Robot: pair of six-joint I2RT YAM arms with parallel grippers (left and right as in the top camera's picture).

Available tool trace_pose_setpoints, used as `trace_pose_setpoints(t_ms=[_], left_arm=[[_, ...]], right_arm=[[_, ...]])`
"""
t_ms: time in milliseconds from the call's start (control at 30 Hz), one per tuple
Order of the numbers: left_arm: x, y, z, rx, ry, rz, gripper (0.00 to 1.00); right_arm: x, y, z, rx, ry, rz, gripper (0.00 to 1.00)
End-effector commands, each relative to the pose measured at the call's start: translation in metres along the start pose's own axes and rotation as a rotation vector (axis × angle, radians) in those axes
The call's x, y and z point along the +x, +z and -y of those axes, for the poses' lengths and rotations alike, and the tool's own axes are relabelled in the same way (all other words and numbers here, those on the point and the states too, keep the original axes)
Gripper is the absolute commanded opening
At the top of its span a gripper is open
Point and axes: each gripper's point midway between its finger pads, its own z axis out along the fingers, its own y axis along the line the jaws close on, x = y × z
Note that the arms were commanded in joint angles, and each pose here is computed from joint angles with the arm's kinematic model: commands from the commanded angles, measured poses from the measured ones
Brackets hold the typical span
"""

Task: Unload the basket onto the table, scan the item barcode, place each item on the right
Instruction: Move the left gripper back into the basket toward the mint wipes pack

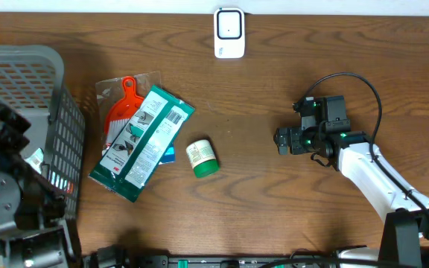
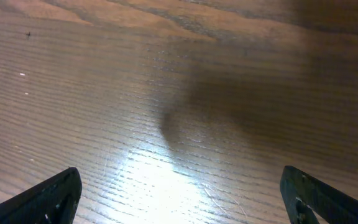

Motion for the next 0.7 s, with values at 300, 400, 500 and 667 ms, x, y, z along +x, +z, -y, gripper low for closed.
trace_pose_setpoints(t_ms=[300,400,500,667], left_arm=[[0.095,0.049,-0.024,-0.086,-0.071,-0.246,0.97],[0.122,0.059,-0.023,-0.104,-0.134,-0.321,0.97],[0.143,0.067,-0.018,-0.112,-0.162,-0.385,0.97],[0.192,0.068,-0.014,-0.13,-0.117,-0.577,0.97]], right_arm=[[0.006,0.002,-0.001,0.005,-0.008,-0.019,0.99],[0.006,0.002,-0.001,0.005,-0.008,-0.019,0.99],[0.006,0.002,-0.001,0.005,-0.008,-0.019,0.99],[0.006,0.002,-0.001,0.005,-0.008,-0.018,0.99]])
